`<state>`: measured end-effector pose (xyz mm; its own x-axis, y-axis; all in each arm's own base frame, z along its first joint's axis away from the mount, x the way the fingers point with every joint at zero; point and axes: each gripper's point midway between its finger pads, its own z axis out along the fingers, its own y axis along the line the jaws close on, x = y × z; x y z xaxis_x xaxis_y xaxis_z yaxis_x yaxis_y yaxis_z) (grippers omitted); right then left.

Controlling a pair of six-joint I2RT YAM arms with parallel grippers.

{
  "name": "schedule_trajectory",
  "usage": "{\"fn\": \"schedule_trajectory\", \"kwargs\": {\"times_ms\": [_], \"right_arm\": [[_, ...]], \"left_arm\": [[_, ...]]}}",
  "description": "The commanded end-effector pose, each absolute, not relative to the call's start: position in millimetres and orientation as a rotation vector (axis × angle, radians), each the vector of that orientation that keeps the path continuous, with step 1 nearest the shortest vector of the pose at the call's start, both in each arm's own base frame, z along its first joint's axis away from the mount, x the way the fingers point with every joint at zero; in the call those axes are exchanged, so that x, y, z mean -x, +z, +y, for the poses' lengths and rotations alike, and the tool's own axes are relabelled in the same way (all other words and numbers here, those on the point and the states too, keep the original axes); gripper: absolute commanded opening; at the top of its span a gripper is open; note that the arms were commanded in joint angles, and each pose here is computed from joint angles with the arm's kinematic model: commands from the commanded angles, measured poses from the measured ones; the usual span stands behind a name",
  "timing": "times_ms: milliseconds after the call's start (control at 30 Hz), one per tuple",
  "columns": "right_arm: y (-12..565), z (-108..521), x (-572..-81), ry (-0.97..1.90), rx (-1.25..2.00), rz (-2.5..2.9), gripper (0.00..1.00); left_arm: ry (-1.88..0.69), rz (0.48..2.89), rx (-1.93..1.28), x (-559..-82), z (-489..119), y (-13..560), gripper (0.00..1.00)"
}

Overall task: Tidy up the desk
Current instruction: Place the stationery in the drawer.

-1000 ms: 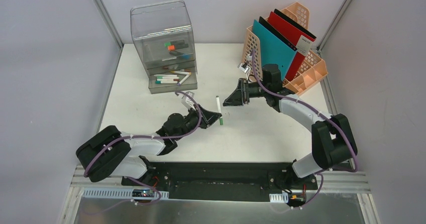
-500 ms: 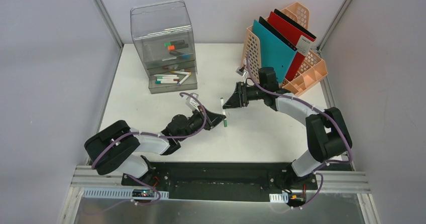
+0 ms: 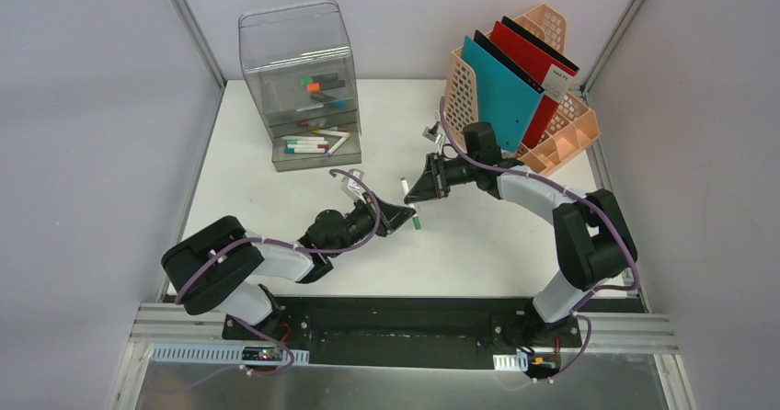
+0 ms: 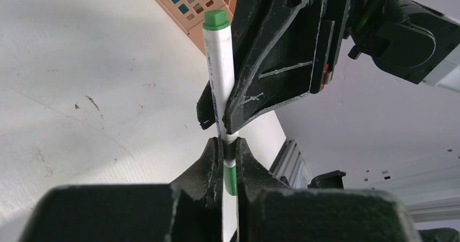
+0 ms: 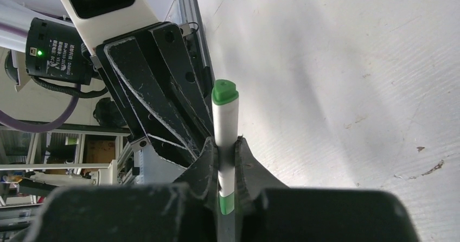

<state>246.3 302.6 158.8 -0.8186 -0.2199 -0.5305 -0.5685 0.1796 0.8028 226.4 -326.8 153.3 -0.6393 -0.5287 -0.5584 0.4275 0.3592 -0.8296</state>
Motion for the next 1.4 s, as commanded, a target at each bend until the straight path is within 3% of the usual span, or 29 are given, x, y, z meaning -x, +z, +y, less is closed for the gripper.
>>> {"fn": "schedule_trajectory", "kwargs": {"times_ms": [0,33,200,300,600,800,1067,1367], "right_arm": [[184.1,305.0,-234.7,1.712,0.86,2.109,0.0],[184.8,304.1,-233.6,1.709,0.875,2.11,0.0],[181.0,295.7,-235.2,1.56,1.005,2.087,0.0],[176.4,288.6,-238.4,1.451,1.062,2.085,0.0],[148.5,277.3,-259.4,0.899,1.451,2.03,0.0],[152.3,293.9,-280.4,0.58,1.788,1.92,0.0],[162.2,352.5,-337.2,0.162,2.018,1.689,0.0],[180.3,427.1,-390.1,-0.145,1.886,1.393,0.0]], "left_arm": [[-1.444,1.686,0.071,-227.8,-331.5,171.9,0.0],[-1.445,1.686,0.061,-226.6,-331.9,171.5,0.01],[-1.392,1.679,-0.002,-222.3,-324.3,167.7,0.46],[-1.31,1.684,-0.075,-215.7,-310.5,160.3,0.67],[-0.783,1.825,-0.223,-208.9,-225.6,147.2,0.98],[-0.59,1.733,-0.167,-214.1,-177.2,164.7,0.99],[-0.562,1.709,-0.182,-211.7,-168.6,195.3,0.99],[-0.559,1.665,-0.164,-200.8,-149.6,227.7,0.95]]}}
